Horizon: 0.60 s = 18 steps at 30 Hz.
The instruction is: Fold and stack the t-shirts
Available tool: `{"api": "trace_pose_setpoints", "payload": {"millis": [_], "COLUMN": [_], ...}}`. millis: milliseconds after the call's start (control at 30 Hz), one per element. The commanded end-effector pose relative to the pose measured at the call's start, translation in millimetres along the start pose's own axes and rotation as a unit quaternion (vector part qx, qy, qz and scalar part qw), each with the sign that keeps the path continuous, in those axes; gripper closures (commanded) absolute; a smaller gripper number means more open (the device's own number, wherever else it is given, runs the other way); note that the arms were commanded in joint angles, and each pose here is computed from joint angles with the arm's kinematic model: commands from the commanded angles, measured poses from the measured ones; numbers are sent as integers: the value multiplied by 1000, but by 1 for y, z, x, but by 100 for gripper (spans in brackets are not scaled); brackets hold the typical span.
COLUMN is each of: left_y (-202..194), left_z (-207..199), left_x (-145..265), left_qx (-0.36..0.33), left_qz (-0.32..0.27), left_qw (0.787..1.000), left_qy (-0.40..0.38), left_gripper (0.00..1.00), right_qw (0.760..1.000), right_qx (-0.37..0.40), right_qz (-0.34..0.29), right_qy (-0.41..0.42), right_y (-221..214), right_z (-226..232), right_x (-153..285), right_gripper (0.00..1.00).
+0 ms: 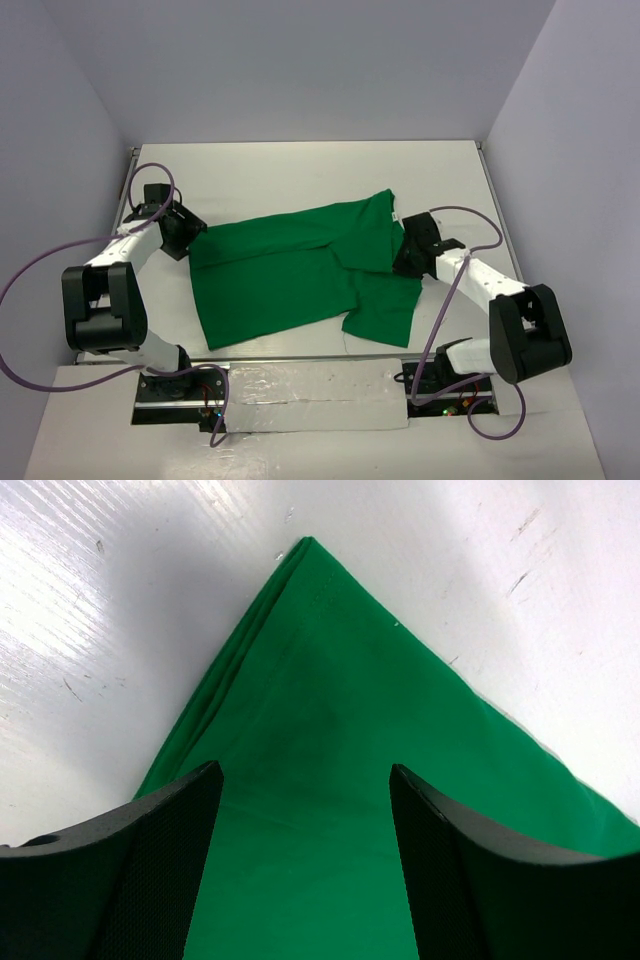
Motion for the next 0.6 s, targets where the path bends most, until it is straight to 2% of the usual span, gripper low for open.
{"api": "trace_pose_setpoints", "payload": {"millis": [0,33,133,267,400,567], "left_y": [8,7,7,7,9,13], "left_z": [-13,-13,-14,-13,-15,-21], "left_x": [0,0,0,1,8,10], "left_qx": [-12,-12,-13,-15,-18,-16], "left_qz": [-11,-11,-9,-10,-16,-14], "left_qw": [1000,1000,1000,1000,999,999], "left_qy": [-24,-25,-24,-22,-26,-36], "left_gripper": [24,24,24,24,24,24], "right_qw": [1000,1000,1000,999,997,994], "right_qx": [0,1,3,5,11,6], "right_qz": [-23,-22,-16,-24,-70,-109], "right_qy": [3,-4,-21,-32,-18,3], "right_y": [1,2,3,8,35,90], "right_z": [1,0,0,2,18,42], "right_x": [7,5,0,2,20,28], "right_gripper": [91,91,78,69,57,50]}}
Point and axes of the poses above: each gripper's point midway between its finger pads, its own x axis back along the fingers, its own z axis along the line the jaws close on, y = z × x, the point moved 10 cm from there along x, back along the fingers, and after that the axes turned 2 degrees about -x, right-handed, at the moved point
